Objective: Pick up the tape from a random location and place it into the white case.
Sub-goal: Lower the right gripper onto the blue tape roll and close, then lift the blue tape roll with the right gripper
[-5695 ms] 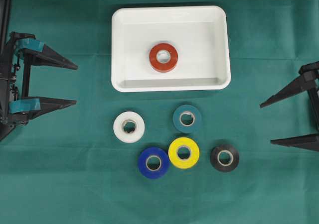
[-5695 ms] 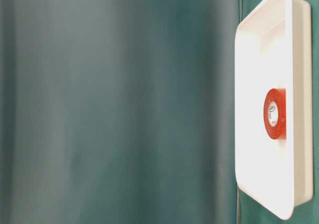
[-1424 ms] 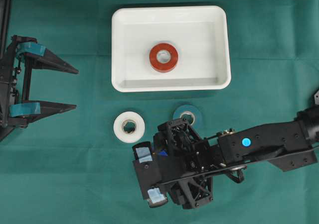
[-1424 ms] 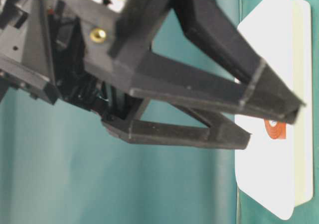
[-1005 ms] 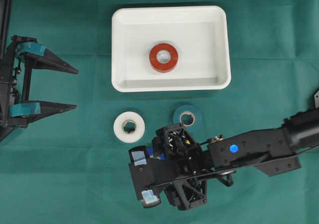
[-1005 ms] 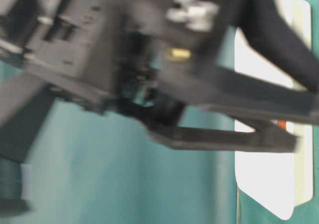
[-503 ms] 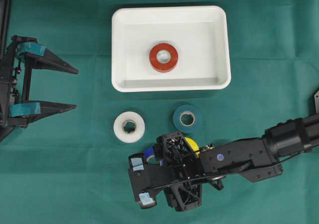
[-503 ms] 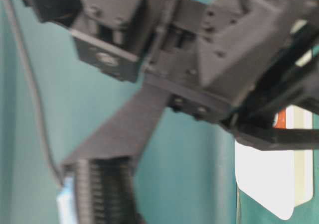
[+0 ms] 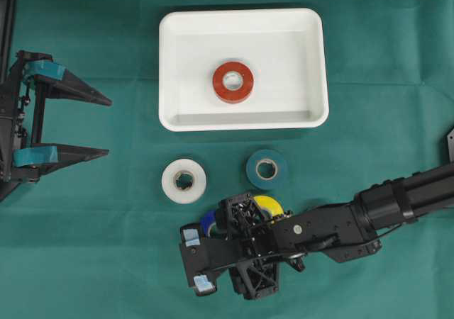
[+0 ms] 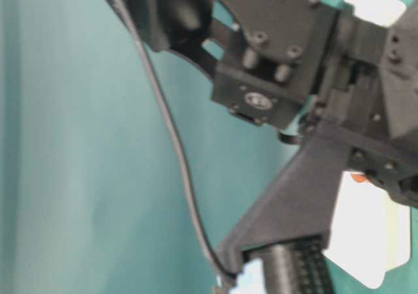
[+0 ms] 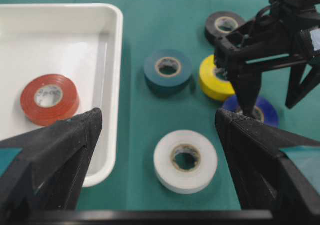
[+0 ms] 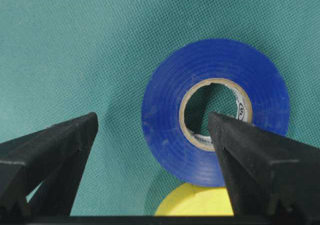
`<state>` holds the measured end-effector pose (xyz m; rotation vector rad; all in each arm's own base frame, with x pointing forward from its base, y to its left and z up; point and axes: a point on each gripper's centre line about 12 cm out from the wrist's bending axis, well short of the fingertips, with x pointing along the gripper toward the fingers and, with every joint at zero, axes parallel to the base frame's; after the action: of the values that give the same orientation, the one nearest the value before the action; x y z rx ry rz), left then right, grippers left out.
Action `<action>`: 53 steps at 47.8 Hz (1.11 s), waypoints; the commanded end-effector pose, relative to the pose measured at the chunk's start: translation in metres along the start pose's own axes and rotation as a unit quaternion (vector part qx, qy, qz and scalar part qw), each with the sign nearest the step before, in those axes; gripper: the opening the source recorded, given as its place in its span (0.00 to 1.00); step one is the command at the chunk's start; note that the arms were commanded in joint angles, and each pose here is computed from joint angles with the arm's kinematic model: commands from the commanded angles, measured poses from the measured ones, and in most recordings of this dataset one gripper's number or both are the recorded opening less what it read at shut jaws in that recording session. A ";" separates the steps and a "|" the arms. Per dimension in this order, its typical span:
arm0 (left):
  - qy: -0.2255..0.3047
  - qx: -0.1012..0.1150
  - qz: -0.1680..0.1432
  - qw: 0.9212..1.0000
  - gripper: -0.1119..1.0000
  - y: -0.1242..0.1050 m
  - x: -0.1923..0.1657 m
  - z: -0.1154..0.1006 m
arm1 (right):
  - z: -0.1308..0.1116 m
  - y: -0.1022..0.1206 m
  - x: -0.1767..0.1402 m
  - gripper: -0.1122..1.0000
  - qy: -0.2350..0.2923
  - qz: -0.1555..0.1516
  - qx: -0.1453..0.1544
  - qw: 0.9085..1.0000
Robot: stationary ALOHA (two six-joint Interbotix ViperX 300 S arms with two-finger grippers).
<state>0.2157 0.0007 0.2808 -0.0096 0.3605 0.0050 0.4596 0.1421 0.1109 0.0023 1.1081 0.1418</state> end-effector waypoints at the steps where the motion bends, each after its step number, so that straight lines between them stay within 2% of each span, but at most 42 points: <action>1: -0.007 -0.001 -0.001 1.000 0.96 0.000 0.000 0.006 | 0.008 0.000 -0.006 0.93 -0.018 0.003 0.002 1.000; 27: -0.007 -0.001 -0.001 1.000 0.96 0.000 0.000 0.006 | 0.007 -0.002 -0.004 0.92 -0.015 0.001 0.003 1.000; 37: -0.006 -0.001 -0.001 1.000 0.96 0.000 0.000 0.005 | 0.007 -0.002 -0.004 0.88 -0.016 0.002 0.003 1.000; 41: -0.006 -0.001 -0.001 1.000 0.96 0.000 0.000 0.005 | 0.007 -0.002 -0.004 0.79 -0.016 0.001 0.002 1.000; 49: -0.006 -0.001 -0.001 1.000 0.96 0.000 0.000 0.005 | 0.008 -0.004 -0.004 0.44 -0.017 0.000 0.004 1.000; 53: -0.005 -0.001 -0.001 1.000 0.96 0.000 0.000 0.005 | 0.009 -0.004 -0.004 0.42 -0.019 0.001 0.004 1.000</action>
<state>0.2156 0.0010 0.2806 -0.0099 0.3620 0.0066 0.4628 0.1368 0.1069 0.0066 1.1045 0.1319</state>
